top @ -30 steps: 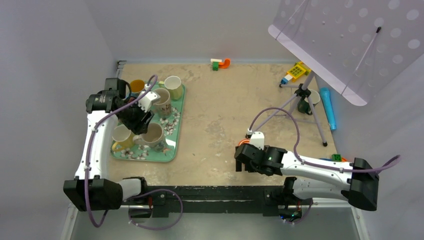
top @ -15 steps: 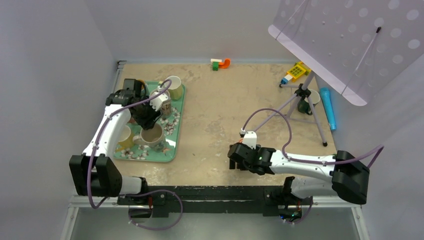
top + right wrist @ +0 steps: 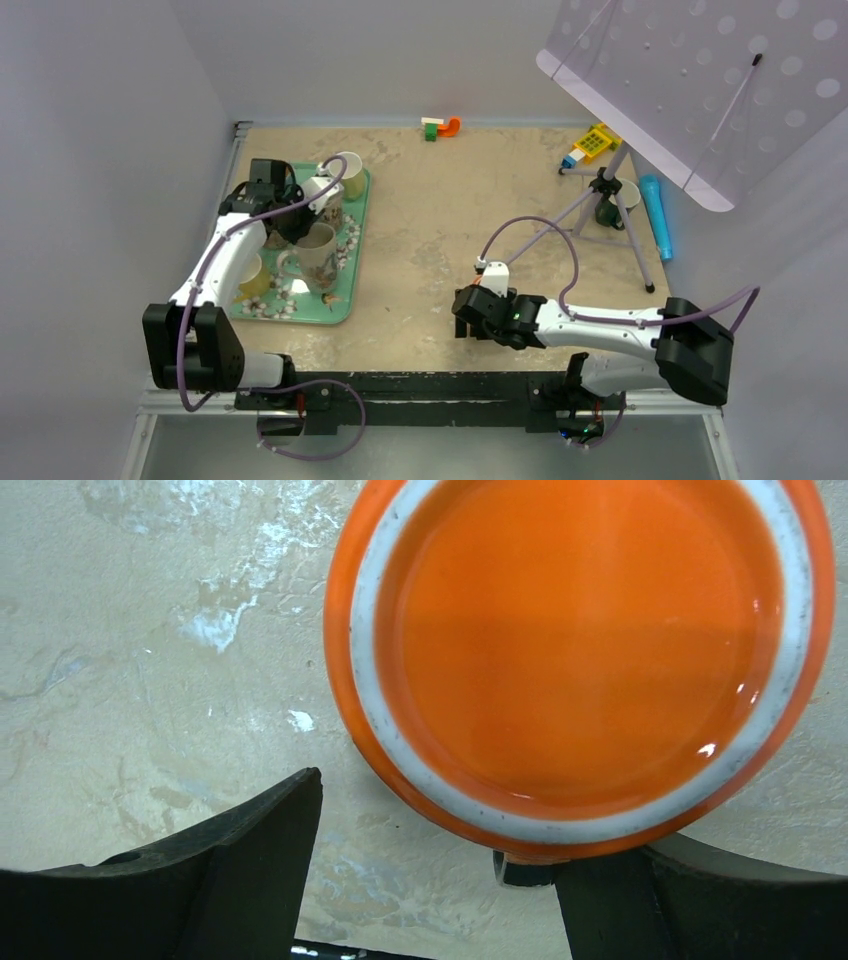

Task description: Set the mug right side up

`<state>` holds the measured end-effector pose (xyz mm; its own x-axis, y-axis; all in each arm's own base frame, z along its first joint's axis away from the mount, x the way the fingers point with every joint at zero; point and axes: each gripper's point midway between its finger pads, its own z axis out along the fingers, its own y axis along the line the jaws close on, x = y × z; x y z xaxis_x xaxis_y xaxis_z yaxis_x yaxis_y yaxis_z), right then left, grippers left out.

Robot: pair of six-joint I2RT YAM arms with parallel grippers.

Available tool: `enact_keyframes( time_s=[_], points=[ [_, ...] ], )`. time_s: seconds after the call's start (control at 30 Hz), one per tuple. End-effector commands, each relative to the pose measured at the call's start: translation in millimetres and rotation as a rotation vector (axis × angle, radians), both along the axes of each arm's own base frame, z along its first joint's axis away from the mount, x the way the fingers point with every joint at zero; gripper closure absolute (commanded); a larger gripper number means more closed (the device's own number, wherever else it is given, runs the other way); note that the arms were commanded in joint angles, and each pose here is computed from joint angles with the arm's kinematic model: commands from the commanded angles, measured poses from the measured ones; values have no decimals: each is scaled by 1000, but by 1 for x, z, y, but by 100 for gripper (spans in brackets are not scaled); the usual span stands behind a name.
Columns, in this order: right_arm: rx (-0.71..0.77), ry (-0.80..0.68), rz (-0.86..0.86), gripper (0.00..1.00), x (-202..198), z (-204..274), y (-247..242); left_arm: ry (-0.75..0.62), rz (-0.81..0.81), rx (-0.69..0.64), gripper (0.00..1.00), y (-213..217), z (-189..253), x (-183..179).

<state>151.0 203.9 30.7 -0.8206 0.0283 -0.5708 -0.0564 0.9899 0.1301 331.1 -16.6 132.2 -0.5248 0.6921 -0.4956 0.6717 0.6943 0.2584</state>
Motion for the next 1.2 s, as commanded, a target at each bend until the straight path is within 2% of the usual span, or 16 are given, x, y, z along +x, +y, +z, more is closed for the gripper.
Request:
enact_keyframes(
  time_s=[0.0, 0.07, 0.2, 0.37, 0.5, 0.63, 0.67, 0.7, 0.73, 0.77, 0.97, 1.17],
  points=[
    [62, -41, -8, 19, 6, 13, 6, -33, -159, -116, 83, -31, 16, -14],
    [78, -52, -12, 19, 6, 16, 5, 37, -206, -124, 85, -34, 3, -30],
    [105, -77, -16, 19, 8, 24, 4, 122, -211, -95, 82, -29, -19, -41],
    [110, -78, -26, 19, 7, 23, 1, 140, -223, -99, 78, -30, -19, -47],
    [108, -65, -30, 19, 5, 20, 0, 194, -271, -78, 70, -27, -26, -63],
    [112, -73, -28, 19, 6, 23, 1, 248, -289, -38, 68, -20, -38, -78],
    [113, -75, -25, 19, 6, 23, 1, 240, -293, -32, 70, -19, -39, -79],
    [115, -76, -25, 19, 6, 23, 1, 230, -291, -29, 77, -19, -38, -78],
    [116, -77, -23, 19, 7, 24, 1, 213, -285, -31, 86, -19, -35, -76],
    [115, -78, -23, 19, 7, 24, 1, 191, -275, -37, 100, -20, -30, -72],
    [125, -82, -19, 19, 7, 26, 2, 30, -167, -51, 100, -19, 2, -32],
    [138, -87, -17, 19, 6, 28, 2, 108, -54, -38, 100, -4, -9, -2]
  ],
)
